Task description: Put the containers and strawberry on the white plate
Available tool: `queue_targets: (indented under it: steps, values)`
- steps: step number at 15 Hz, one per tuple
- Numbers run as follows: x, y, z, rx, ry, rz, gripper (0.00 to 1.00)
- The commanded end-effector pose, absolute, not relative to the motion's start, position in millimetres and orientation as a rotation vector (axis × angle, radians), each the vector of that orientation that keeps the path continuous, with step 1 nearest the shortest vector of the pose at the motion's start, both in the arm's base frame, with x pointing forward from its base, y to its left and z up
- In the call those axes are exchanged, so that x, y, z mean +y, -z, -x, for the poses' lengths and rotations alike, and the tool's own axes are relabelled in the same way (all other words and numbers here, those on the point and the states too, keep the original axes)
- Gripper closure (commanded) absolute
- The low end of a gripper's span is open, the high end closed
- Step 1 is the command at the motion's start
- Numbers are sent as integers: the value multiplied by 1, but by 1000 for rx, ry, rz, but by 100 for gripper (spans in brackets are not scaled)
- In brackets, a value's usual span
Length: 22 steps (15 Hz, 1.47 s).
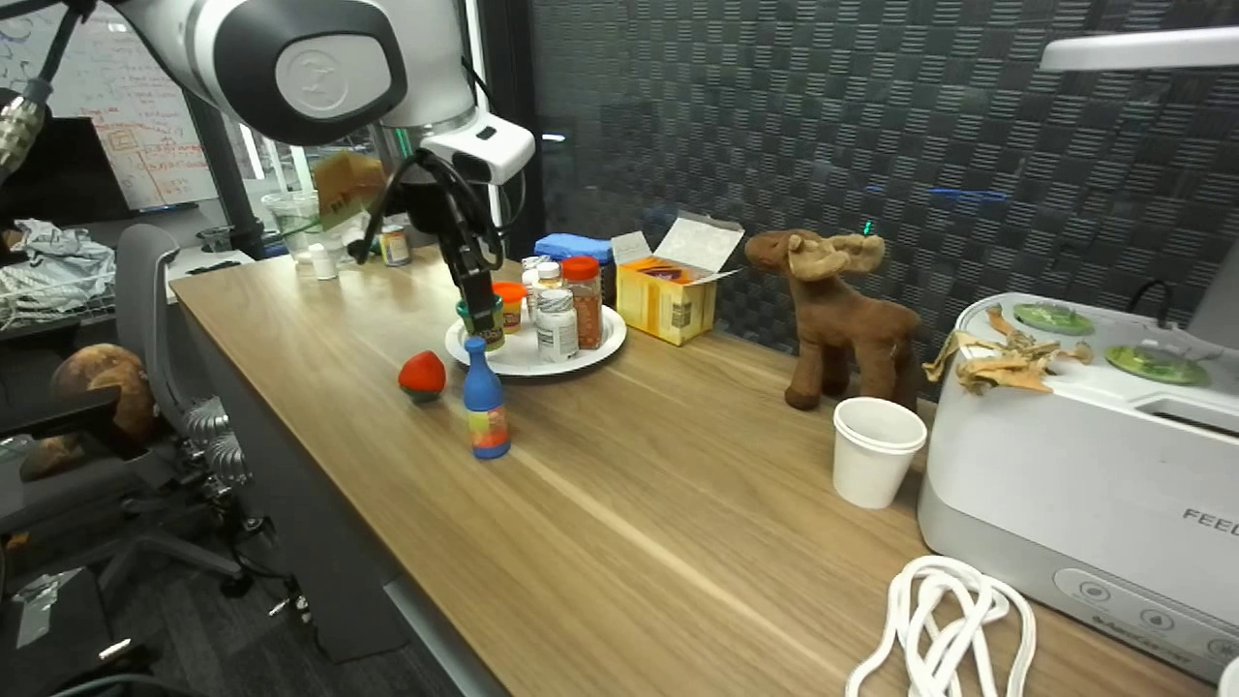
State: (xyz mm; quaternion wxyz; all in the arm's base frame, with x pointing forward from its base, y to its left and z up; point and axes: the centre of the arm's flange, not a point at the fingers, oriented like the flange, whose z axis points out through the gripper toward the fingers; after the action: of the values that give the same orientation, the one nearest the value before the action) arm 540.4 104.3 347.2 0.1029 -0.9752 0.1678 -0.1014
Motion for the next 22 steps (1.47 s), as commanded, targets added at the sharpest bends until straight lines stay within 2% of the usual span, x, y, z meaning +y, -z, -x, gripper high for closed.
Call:
queue_targets:
  steps: [1, 17, 18, 19, 20, 22]
  values:
    - [102, -350, -551, 468, 289, 2885, 72]
    - [85, -331, -564, 523, 331, 2978, 72]
    - [85, -331, -563, 523, 329, 2977, 59]
    - [84, -332, -562, 524, 326, 2975, 23]
    - [84, -333, -561, 525, 327, 2974, 21]
    - [86, -336, -559, 524, 325, 2972, 8]
